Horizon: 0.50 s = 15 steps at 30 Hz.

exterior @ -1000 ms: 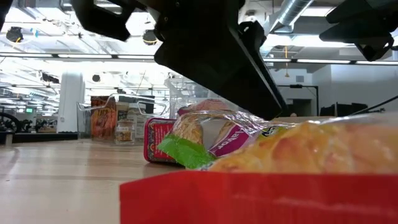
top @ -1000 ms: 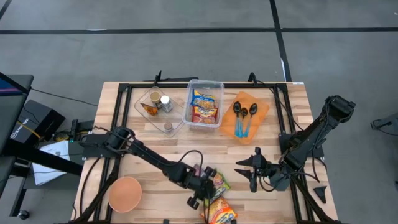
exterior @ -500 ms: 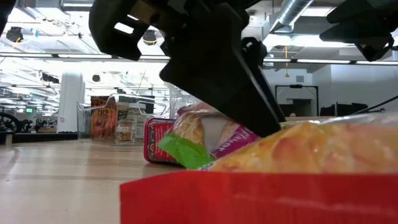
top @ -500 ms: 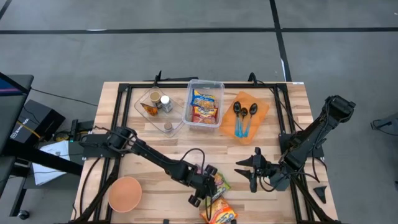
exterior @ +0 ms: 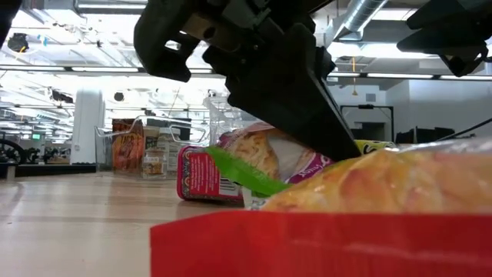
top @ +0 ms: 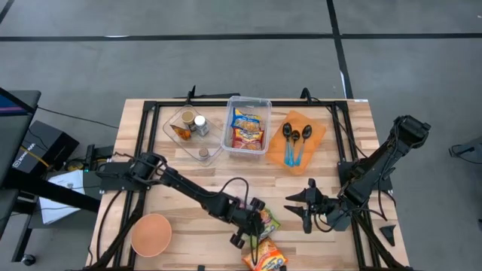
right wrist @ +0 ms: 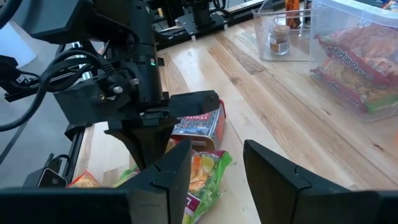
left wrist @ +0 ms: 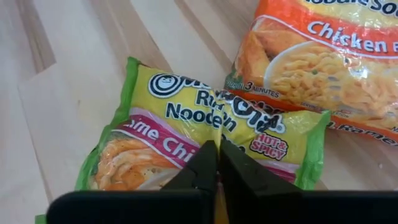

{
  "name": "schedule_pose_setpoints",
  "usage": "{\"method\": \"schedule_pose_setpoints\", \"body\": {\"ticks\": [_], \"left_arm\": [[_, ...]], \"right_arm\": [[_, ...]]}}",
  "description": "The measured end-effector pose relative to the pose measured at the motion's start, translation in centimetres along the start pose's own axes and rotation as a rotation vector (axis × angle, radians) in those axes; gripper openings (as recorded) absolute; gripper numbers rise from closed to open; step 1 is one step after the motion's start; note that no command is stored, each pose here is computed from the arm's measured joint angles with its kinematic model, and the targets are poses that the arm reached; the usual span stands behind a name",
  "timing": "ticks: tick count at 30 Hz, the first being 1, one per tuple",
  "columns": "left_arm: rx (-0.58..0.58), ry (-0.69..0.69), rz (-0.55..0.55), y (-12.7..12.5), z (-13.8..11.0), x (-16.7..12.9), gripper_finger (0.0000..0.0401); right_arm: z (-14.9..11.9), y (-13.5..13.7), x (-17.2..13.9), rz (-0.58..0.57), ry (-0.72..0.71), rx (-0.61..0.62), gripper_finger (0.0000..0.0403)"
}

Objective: Pick & Place Food Item
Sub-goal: Put the green noodle pack into the white bin

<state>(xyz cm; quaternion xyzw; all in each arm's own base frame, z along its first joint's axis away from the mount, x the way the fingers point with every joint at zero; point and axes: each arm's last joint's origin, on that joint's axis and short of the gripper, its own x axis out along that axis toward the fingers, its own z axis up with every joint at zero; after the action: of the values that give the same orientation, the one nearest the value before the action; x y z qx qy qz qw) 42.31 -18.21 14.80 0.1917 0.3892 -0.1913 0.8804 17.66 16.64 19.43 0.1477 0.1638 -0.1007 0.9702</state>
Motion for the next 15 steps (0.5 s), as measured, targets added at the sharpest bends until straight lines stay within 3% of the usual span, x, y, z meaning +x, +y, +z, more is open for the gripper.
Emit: {"method": "schedule_pose_setpoints", "body": {"ticks": [8,15], "left_arm": [[-0.012,-0.048,0.023,0.4,0.8,-1.1,0.0001],[-0.131,-0.082,0.154,1.1,1.9,-3.1,0.0]], "right_arm": [[0.0,0.0,0.0,0.0,0.0,-0.001,0.0143],[0.0,0.0,0.0,0.001,0.002,-0.001,0.0143]]}}
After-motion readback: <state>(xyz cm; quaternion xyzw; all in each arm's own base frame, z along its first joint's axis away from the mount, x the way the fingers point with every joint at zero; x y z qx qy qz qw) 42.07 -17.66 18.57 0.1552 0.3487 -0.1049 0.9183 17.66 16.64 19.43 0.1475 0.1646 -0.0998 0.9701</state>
